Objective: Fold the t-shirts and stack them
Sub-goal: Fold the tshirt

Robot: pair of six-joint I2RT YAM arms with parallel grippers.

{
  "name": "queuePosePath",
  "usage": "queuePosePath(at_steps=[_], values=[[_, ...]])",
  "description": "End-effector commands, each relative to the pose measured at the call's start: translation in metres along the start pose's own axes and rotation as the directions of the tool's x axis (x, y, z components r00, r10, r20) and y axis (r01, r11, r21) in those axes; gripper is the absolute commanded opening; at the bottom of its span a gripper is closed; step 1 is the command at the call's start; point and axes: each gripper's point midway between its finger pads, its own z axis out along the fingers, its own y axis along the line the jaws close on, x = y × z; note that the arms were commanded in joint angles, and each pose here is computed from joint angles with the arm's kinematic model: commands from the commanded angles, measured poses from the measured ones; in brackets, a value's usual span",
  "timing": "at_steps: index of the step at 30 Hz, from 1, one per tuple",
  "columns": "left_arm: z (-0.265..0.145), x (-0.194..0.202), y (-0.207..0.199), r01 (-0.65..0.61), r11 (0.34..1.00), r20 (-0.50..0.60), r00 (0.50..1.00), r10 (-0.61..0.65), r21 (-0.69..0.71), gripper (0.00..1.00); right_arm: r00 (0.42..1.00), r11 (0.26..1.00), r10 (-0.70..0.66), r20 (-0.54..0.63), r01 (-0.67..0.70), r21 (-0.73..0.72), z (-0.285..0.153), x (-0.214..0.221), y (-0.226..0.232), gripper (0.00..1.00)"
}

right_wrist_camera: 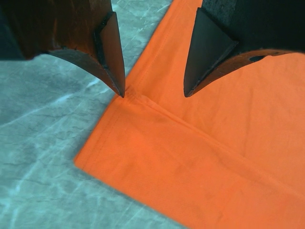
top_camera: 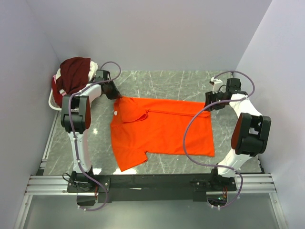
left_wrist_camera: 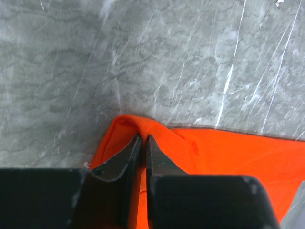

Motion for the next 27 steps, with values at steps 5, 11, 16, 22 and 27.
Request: queuePosePath(at_steps=[5, 11, 16, 22, 27], values=[[-0.036, -0.032, -0.023, -0.003, 0.997, 0.129, 0.992, -0.008, 0.08, 0.03, 0.982, 0.969, 0.176, 0.061, -0.184, 0.162, 0.011, -0.031, -0.049, 0.59], [-0.037, -0.024, -0.012, 0.019, 0.995, 0.113, 0.993, -0.03, 0.099, 0.02, 0.933, 0.921, 0.361, 0.008, -0.358, 0.152, 0.04, -0.032, -0.071, 0.54], [-0.034, -0.02, -0.01, 0.025, 0.993, 0.097, 0.995, -0.037, 0.117, 0.02, 0.905, 0.903, 0.425, -0.036, -0.42, 0.092, 0.058, -0.03, -0.069, 0.51], [-0.035, -0.022, -0.015, 0.018, 0.99, 0.092, 0.995, -0.031, 0.137, 0.03, 0.878, 0.882, 0.472, -0.085, -0.471, 0.024, 0.077, -0.029, -0.062, 0.51], [-0.037, -0.024, -0.015, 0.026, 0.989, 0.098, 0.994, -0.04, 0.145, 0.02, 0.861, 0.87, 0.489, -0.142, -0.492, 0.014, 0.086, -0.017, -0.055, 0.47]])
